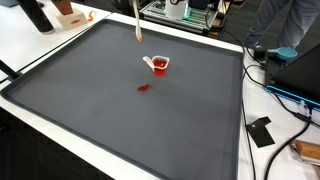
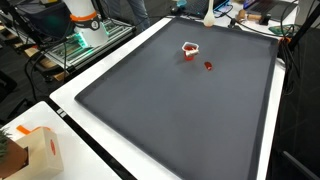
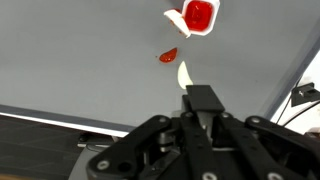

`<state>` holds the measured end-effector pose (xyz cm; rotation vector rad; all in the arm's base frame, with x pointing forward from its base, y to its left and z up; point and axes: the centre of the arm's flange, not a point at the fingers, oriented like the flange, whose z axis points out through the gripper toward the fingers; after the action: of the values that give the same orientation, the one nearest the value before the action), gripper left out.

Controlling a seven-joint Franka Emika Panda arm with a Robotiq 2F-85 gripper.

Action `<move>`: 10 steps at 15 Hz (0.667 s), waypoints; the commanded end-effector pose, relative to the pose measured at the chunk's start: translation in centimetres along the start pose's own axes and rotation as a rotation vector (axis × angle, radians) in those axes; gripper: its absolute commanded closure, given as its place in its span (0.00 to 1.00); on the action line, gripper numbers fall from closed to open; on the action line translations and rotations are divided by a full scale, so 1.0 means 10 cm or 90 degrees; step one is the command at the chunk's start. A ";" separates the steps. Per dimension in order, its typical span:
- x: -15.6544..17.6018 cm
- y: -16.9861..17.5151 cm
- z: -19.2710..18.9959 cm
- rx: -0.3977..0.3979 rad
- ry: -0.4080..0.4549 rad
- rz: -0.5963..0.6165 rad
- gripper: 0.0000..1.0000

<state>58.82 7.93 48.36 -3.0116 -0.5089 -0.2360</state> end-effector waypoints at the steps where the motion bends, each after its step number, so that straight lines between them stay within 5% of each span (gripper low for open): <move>1: -0.13 -0.23 0.09 -0.038 0.005 -0.019 0.97; 10: -0.04 -0.32 0.15 -0.019 -0.007 -0.033 0.88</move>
<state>57.64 10.97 46.95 -3.0326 -0.5897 -0.2315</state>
